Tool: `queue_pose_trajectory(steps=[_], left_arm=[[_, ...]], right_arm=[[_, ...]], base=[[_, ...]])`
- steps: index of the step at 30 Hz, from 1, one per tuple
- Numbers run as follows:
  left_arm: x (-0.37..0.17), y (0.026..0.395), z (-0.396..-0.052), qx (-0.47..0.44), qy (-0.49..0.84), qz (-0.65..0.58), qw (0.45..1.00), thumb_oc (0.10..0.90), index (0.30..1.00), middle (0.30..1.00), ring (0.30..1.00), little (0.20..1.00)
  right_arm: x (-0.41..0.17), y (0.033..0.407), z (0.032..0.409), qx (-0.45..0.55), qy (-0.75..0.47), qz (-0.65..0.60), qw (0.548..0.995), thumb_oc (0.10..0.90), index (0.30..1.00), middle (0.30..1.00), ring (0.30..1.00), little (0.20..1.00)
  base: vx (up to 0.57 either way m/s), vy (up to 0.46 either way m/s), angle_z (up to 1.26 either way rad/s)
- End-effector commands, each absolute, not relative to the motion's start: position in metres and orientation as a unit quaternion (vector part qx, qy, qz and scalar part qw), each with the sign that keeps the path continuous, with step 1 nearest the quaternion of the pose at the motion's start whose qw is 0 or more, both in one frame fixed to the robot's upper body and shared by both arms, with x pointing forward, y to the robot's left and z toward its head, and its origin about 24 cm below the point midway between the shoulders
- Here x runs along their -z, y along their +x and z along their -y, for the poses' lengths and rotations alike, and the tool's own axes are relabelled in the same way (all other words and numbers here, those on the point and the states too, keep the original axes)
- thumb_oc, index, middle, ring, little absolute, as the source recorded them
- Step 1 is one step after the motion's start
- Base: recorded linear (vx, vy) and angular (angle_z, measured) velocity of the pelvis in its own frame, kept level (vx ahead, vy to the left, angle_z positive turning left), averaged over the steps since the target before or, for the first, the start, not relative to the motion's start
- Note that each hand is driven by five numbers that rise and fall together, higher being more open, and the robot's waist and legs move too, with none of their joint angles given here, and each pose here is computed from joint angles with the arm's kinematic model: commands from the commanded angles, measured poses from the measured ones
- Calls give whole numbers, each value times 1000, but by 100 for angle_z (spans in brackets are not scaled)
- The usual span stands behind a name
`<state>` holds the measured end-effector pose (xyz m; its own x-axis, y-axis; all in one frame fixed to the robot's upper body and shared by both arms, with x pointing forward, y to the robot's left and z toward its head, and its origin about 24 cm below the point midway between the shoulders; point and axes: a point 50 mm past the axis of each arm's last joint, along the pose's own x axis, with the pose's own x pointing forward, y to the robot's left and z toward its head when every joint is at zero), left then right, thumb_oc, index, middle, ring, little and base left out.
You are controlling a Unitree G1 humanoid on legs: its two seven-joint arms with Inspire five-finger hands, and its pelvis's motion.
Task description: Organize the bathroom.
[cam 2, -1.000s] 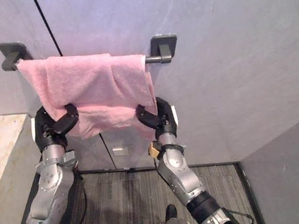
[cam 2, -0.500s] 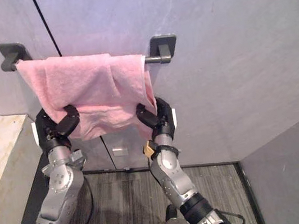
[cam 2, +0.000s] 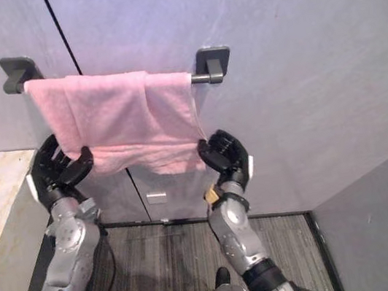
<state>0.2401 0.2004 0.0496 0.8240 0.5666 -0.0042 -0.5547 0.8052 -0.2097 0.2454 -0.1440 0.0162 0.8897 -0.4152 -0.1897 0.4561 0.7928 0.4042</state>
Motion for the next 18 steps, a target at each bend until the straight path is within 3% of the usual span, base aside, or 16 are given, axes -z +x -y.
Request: queue_pose_trajectory(steps=[1,18], left_arm=[[-71,251,-217,-289,-65,90,951,800,900,900,900,900],[-25,226,-247,-317,-26,-4,948,800,900,900,900,900]], right_arm=[[-52,260,178,260,199,81,941,800,900,900,900,900],[-26,242,205,282,133,42,949,800,900,900,900,900]], base=[[0,0,0],[0,0,0]])
